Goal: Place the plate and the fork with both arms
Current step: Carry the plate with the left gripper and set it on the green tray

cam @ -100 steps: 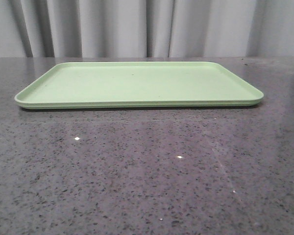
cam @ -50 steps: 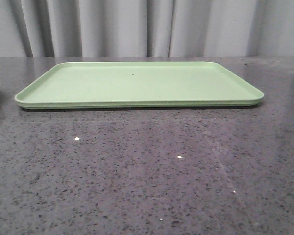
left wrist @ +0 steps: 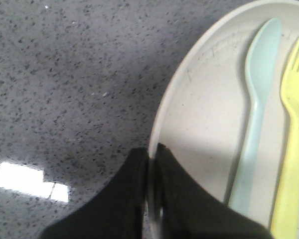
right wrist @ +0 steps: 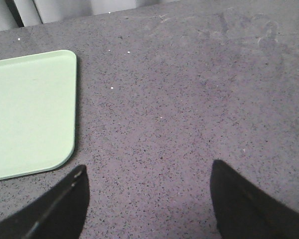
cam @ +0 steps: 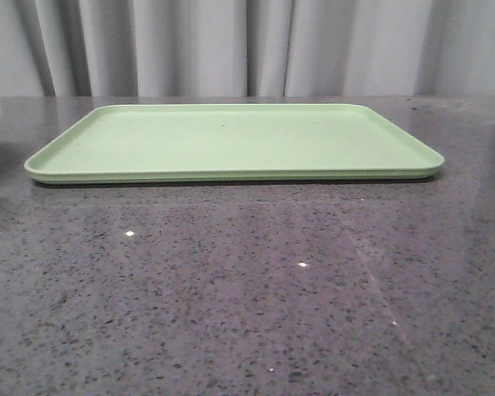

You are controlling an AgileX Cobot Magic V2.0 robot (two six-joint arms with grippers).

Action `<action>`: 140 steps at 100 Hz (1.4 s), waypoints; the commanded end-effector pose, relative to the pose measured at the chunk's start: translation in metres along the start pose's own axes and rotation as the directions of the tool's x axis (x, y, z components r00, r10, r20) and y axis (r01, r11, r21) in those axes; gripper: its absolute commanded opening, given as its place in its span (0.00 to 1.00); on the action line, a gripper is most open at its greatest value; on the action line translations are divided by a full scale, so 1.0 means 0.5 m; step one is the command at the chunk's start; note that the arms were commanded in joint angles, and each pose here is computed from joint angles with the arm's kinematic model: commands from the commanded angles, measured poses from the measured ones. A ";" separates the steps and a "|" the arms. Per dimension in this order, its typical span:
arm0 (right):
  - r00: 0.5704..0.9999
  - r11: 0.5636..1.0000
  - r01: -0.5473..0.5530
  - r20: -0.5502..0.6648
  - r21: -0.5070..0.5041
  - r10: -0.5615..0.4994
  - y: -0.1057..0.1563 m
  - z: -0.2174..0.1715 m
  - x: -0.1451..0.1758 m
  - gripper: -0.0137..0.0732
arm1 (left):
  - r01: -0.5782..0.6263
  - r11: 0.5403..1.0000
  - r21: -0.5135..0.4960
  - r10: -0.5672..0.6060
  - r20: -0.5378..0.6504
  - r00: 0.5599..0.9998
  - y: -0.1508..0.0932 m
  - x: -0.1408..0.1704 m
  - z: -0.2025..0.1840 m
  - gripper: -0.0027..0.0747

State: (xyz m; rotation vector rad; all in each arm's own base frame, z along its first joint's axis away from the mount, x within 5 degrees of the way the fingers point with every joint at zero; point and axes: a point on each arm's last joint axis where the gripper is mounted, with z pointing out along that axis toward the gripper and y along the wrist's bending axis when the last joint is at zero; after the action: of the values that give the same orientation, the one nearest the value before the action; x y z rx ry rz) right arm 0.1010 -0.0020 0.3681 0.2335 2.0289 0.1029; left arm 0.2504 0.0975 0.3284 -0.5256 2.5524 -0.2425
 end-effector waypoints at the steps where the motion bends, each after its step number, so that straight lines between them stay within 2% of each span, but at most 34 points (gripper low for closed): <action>1: 0.995 1.000 0.017 0.098 -0.015 -0.016 0.005 -0.010 -0.031 0.76 | 0.003 0.996 0.092 -0.015 0.128 0.992 -0.030 -0.011 -0.049 0.01; 12: 0.995 1.000 0.016 0.097 -0.016 -0.015 0.006 -0.010 -0.031 0.76 | -0.021 0.983 0.180 -0.006 0.148 0.989 -0.059 -0.014 -0.051 0.01; 22: 0.995 1.000 0.016 0.097 -0.016 -0.015 0.006 -0.010 -0.031 0.76 | -0.061 0.974 0.218 0.022 0.179 0.984 -0.094 -0.017 -0.046 0.01; 41: 0.995 1.000 0.016 0.097 -0.016 -0.015 0.006 -0.010 -0.031 0.76 | -0.155 0.934 0.323 0.078 0.241 0.968 -0.191 -0.016 -0.026 0.01; 62: 0.995 1.000 0.016 0.097 -0.016 -0.015 0.006 -0.010 -0.031 0.76 | -0.131 0.877 0.462 0.062 0.161 0.985 -0.290 -0.004 0.051 0.01; 90: 0.995 1.000 0.016 0.097 -0.016 -0.015 0.006 -0.010 -0.031 0.76 | -0.112 0.854 0.509 0.063 0.113 0.992 -0.407 0.042 0.145 0.01; 102: 0.996 1.000 0.016 0.092 -0.015 -0.015 0.005 -0.010 -0.030 0.76 | -0.098 0.856 0.508 0.063 0.086 0.994 -0.433 0.059 0.178 0.01; 119: 0.996 1.000 0.013 0.084 -0.016 -0.011 0.005 -0.010 -0.028 0.76 | -0.061 0.862 0.503 0.053 0.030 0.998 -0.439 0.069 0.216 0.01; 140: 0.997 1.000 0.011 0.079 -0.016 -0.010 0.005 -0.009 -0.027 0.76 | -0.054 0.865 0.499 0.032 0.053 0.998 -0.439 0.064 0.220 0.01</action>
State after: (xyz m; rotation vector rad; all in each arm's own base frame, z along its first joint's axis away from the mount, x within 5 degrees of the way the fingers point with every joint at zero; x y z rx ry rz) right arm 0.1007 -0.0017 0.3676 0.2362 2.0353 0.1085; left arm 0.3507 -0.1202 0.2520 -0.2236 2.4454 -0.7958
